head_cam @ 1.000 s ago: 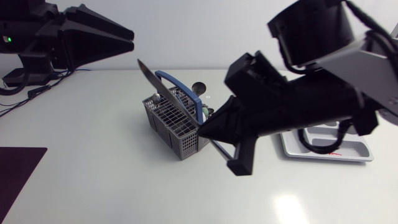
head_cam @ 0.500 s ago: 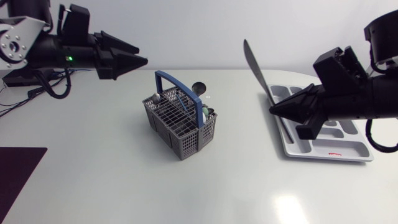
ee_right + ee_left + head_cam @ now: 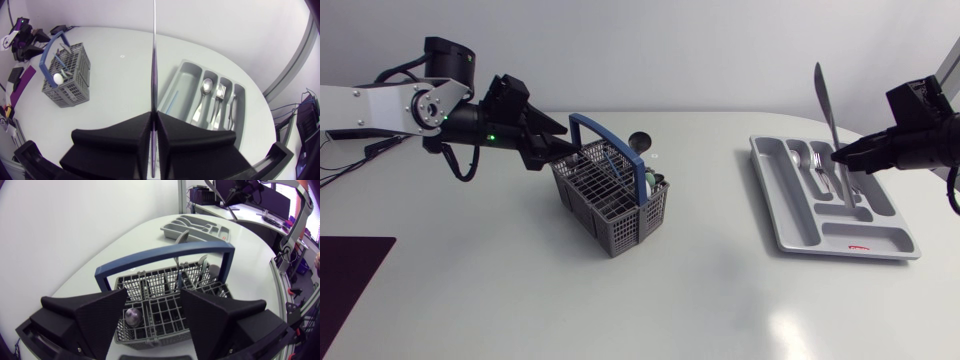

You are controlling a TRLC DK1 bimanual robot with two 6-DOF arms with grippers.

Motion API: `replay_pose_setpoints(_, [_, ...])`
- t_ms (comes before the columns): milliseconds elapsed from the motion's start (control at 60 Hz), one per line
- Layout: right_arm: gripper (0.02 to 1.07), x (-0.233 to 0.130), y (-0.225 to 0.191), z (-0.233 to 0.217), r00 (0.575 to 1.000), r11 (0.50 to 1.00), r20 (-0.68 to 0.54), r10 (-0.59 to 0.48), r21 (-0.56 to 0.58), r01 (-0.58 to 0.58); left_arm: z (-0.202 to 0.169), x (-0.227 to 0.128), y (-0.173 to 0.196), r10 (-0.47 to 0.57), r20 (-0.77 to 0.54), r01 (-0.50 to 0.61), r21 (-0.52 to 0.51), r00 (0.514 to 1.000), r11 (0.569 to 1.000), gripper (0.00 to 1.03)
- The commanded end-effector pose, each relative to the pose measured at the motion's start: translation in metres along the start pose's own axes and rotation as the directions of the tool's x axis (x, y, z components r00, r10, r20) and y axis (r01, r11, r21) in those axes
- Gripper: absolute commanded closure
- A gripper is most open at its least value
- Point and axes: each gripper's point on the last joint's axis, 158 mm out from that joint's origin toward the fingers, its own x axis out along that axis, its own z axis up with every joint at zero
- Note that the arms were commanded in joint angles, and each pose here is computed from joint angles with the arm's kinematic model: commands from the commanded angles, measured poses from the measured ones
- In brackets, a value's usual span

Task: Unload the cutlery basket into the drawer organizer.

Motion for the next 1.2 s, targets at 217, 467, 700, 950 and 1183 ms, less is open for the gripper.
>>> replay_pose_setpoints(217, [1.02,0.009,-0.075,0.013,0.992,0.992,-0.004,-0.124,0.039,0.124,-0.024,0.005,0.037,-0.053,-0.108,0.059,0.054,0.993,0.997,0.25])
replay_pose_setpoints(467, [1.02,0.03,-0.143,-0.011,0.972,0.966,-0.101,-0.212,0.132,0.224,-0.035,0.006,0.04,-0.106,-0.123,0.115,0.067,0.987,0.991,0.25])
replay_pose_setpoints(700, [1.02,0.052,-0.198,-0.037,0.932,0.924,-0.172,-0.318,0.165,0.345,-0.04,0.004,0.042,-0.147,-0.122,0.159,0.089,0.982,0.983,0.25])
replay_pose_setpoints(950, [1.02,0.075,-0.225,-0.06,0.905,0.894,-0.226,-0.36,0.193,0.404,-0.045,0.007,0.042,-0.17,-0.117,0.183,0.103,0.978,0.978,0.25])
replay_pose_setpoints(1183, [1.02,0.099,-0.246,-0.08,0.883,0.864,-0.273,-0.381,0.236,0.445,-0.044,0.005,0.04,-0.181,-0.114,0.193,0.108,0.977,0.975,0.25])
